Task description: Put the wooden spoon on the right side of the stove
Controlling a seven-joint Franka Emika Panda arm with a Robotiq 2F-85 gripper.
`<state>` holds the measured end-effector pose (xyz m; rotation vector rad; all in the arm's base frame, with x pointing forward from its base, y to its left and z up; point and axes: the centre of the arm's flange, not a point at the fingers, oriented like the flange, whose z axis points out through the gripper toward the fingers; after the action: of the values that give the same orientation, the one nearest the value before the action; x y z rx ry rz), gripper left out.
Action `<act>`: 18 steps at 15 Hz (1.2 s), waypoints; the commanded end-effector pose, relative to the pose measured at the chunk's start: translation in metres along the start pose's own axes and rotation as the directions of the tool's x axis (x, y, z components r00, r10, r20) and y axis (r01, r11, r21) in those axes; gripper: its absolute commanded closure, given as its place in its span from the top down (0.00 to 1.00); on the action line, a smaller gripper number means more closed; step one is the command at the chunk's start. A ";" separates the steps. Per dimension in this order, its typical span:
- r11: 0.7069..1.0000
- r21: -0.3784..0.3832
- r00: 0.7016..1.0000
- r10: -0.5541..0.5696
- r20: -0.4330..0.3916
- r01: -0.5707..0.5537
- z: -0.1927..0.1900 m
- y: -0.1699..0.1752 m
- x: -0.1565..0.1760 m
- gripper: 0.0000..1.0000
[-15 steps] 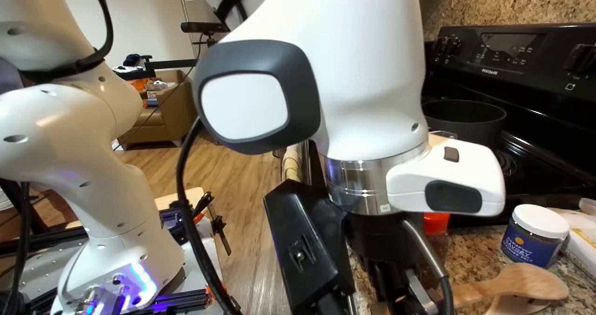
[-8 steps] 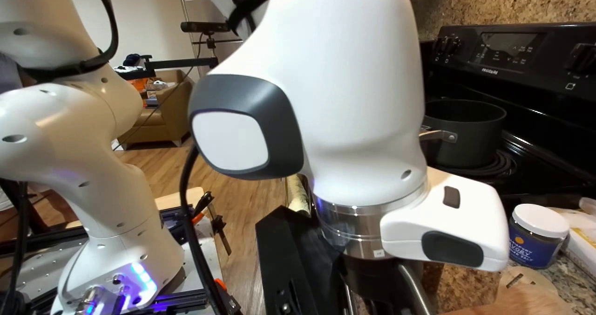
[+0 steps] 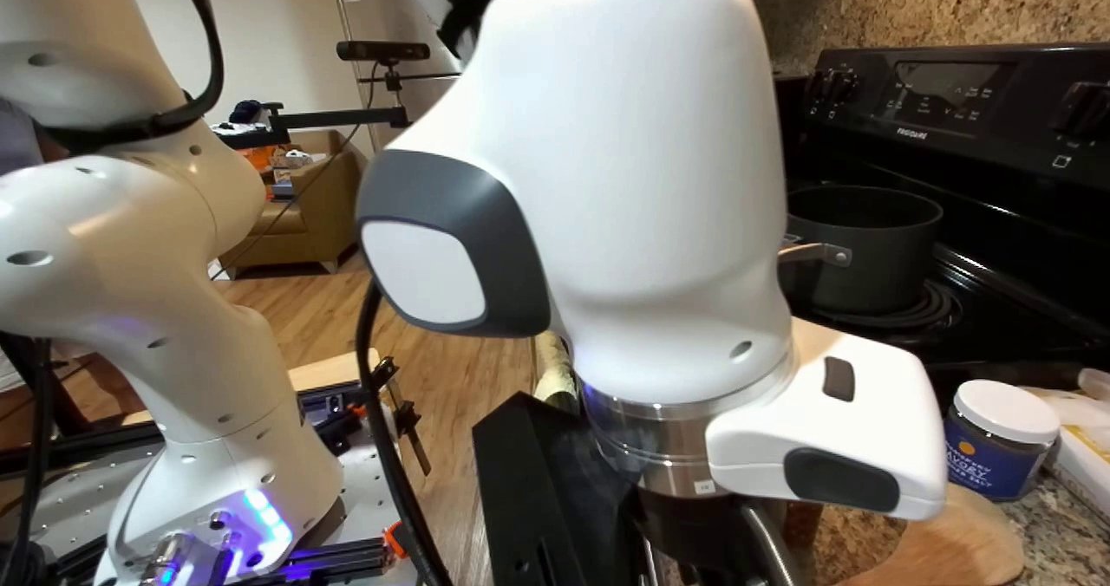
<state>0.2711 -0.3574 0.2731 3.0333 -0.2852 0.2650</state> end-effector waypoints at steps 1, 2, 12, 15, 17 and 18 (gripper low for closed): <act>1.000 0.009 0.999 0.010 -0.031 -0.010 -0.005 0.007 0.000 0.99; 0.999 0.029 0.999 0.019 -0.034 -0.018 -0.016 0.008 0.000 1.00; 0.989 0.145 0.996 -0.042 0.078 0.030 -0.171 -0.008 0.015 1.00; 0.982 0.177 0.995 -0.079 0.057 0.068 -0.213 -0.054 0.035 1.00; 0.981 0.166 0.993 -0.109 0.050 0.099 -0.230 -0.093 0.050 1.00; 0.980 0.159 0.990 -0.130 0.049 0.121 -0.235 -0.114 0.057 1.00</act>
<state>0.2873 -0.2823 0.4873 3.2072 -0.1256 0.2094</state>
